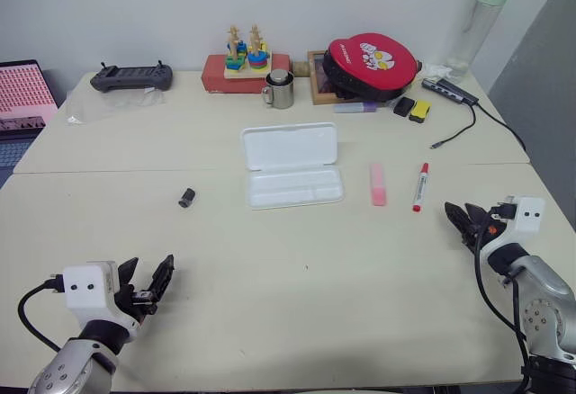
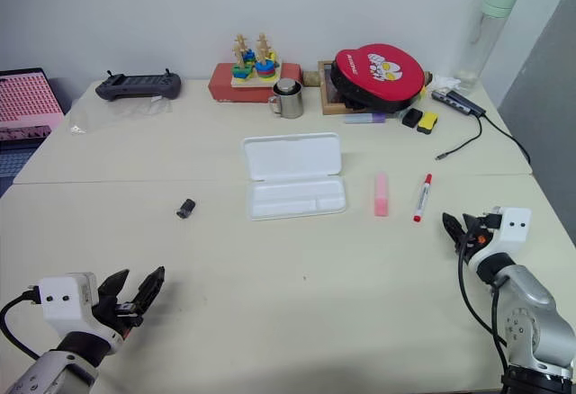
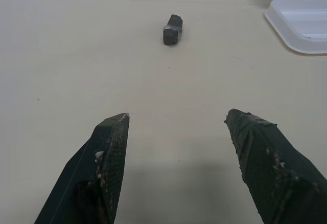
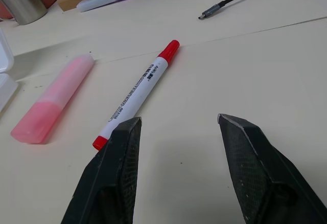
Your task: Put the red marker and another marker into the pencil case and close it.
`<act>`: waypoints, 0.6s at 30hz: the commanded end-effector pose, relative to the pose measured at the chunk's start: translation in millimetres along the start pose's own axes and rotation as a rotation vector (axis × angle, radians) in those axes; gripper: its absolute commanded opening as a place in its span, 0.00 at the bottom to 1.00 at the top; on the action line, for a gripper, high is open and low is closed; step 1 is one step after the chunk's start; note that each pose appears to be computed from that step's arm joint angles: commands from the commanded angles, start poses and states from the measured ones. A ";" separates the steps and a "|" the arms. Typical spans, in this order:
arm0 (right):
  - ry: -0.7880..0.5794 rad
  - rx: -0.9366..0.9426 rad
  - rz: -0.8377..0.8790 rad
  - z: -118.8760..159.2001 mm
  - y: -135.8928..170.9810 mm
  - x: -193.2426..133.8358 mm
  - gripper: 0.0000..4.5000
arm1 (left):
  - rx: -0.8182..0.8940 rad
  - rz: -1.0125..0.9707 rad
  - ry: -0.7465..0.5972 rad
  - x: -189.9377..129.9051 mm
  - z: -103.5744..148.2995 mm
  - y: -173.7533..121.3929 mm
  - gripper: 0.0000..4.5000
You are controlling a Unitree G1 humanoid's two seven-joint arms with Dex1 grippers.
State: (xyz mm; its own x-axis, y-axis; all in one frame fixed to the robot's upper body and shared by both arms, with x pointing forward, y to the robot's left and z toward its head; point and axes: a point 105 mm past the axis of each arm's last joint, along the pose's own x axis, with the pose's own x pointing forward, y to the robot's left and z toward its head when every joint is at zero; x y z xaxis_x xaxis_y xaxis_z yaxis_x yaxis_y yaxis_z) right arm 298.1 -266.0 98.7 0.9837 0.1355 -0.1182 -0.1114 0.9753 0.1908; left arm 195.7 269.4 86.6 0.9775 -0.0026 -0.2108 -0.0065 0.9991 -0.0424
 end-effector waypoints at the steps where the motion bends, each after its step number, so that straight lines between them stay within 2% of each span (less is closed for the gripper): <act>1: -0.049 -0.017 0.005 12.0 1.4 -1.9 0.55 | 0.015 0.001 -0.034 -2.6 9.2 1.4 0.72; 18: -0.046 -0.015 0.013 11.1 4.4 -0.3 0.55 | 0.022 0.004 -0.020 -0.2 9.9 0.5 0.72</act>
State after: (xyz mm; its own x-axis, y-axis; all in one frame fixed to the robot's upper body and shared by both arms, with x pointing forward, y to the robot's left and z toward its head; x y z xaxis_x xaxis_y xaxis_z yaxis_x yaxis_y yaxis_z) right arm 298.3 -264.6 97.9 0.9832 0.1380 -0.1194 -0.1132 0.9745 0.1939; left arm 196.6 269.8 85.6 0.9747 -0.0010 -0.2236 -0.0086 0.9991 -0.0423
